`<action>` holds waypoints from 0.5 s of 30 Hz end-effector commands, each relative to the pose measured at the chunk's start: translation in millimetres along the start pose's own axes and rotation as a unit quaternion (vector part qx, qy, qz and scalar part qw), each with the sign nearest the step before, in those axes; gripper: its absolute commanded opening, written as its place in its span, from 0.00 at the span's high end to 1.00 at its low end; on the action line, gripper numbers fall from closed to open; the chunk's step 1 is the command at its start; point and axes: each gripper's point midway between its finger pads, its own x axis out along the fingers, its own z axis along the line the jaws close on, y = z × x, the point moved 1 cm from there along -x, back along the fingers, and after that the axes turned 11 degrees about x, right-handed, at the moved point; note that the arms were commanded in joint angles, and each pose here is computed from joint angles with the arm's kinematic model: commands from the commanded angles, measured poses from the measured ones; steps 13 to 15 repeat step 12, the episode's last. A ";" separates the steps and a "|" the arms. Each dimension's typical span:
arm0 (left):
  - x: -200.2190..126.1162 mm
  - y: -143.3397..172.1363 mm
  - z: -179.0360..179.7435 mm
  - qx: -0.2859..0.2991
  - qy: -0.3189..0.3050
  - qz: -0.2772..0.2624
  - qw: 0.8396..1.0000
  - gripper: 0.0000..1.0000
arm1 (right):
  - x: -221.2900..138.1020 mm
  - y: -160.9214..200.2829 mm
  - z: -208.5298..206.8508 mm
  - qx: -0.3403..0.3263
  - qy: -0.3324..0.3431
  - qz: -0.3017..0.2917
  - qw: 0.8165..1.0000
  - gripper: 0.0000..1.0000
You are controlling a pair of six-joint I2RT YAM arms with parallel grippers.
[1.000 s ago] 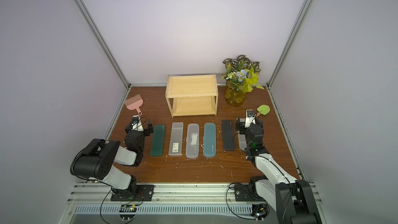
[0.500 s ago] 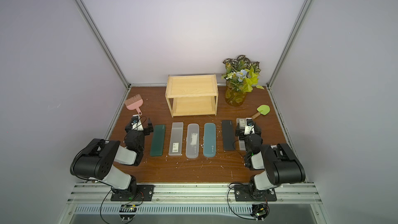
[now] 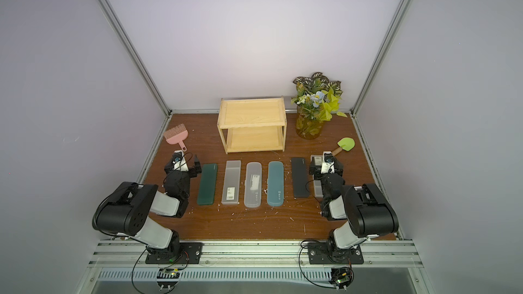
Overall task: Remove the pencil cases from the shelf
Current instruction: Reset both arms
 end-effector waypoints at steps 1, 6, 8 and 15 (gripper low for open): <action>3.7 -5.3 5.0 -0.008 -0.010 -0.008 1.000 0.01 | 1.8 -15.9 -3.0 0.011 0.010 -0.031 0.999 0.01; 3.9 -5.7 4.9 -0.008 -0.009 -0.008 1.000 0.01 | 1.8 -16.0 -2.5 0.011 0.009 -0.031 0.999 0.01; 4.5 -4.9 4.5 -0.007 -0.009 -0.006 1.000 0.01 | 0.8 -15.9 -1.6 0.010 0.006 -0.032 0.999 0.01; 3.8 -5.5 4.7 -0.008 -0.008 -0.008 1.000 0.01 | 0.4 -15.8 -0.6 0.009 0.003 -0.032 0.999 0.01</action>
